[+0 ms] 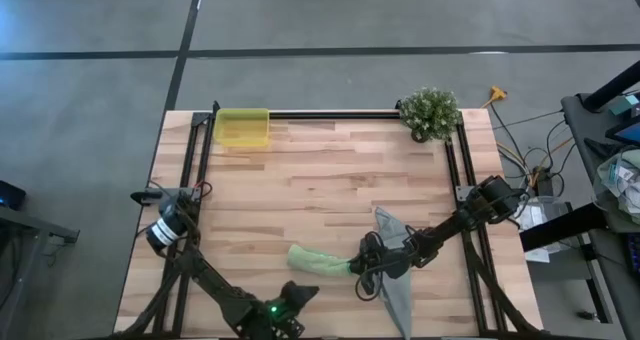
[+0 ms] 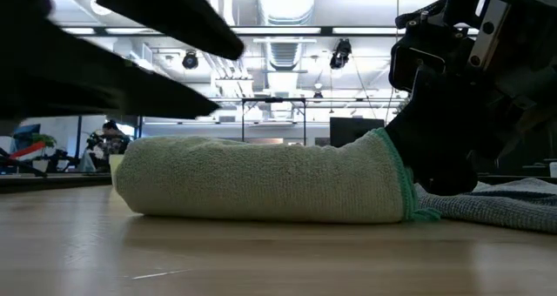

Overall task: Roll microfiber towels into tight, uniform cylinder then place into a basket
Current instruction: Roll the green towel

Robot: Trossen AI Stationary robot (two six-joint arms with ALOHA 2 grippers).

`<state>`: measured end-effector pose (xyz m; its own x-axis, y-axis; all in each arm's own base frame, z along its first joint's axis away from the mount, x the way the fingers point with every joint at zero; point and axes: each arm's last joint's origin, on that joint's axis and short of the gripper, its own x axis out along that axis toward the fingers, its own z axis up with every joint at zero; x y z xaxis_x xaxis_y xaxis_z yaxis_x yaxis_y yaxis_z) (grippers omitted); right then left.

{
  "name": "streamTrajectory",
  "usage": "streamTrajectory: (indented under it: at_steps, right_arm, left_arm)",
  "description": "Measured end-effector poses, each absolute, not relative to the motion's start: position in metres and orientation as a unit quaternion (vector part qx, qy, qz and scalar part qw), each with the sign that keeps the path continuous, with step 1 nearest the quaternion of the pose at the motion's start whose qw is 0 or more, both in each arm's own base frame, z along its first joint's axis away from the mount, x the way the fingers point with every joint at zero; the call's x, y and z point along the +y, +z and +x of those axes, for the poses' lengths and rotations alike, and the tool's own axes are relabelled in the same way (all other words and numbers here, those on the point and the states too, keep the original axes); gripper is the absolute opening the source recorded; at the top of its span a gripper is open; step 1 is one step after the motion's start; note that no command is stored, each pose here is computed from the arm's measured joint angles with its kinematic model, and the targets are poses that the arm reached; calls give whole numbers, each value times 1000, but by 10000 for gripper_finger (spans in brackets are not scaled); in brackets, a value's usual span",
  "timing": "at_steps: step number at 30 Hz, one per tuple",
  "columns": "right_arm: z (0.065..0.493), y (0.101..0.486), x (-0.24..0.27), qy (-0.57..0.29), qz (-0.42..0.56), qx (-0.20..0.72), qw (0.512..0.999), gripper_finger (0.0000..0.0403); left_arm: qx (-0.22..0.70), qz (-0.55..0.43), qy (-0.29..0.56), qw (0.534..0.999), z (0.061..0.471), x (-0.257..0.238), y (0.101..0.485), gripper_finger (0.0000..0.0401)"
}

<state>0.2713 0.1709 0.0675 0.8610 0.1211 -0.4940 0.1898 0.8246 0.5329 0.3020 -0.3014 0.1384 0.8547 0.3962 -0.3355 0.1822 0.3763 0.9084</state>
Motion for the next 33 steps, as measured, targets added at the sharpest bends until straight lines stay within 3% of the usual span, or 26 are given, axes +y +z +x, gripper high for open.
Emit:
streamTrajectory:
  at_steps: [7, 11, 17, 29, 33]
  right_arm:
    - [271, 68, 171, -15, 294, 261, 920, 13]
    - [271, 68, 171, -12, 292, 263, 920, 13]
    - [271, 68, 171, -10, 289, 262, 921, 13]
    - [273, 70, 174, 10, 287, 265, 920, 13]
    - [273, 71, 174, 18, 273, 267, 924, 13]
  left_arm:
    - [301, 413, 46, 858, 327, -270, 149, 200]
    - [377, 338, 33, 861, 338, -242, 139, 216]
    - [411, 319, 61, 852, 348, -217, 138, 217]
    - [445, 258, 31, 857, 366, -189, 136, 216]
    - [454, 209, 27, 866, 368, -186, 135, 189]
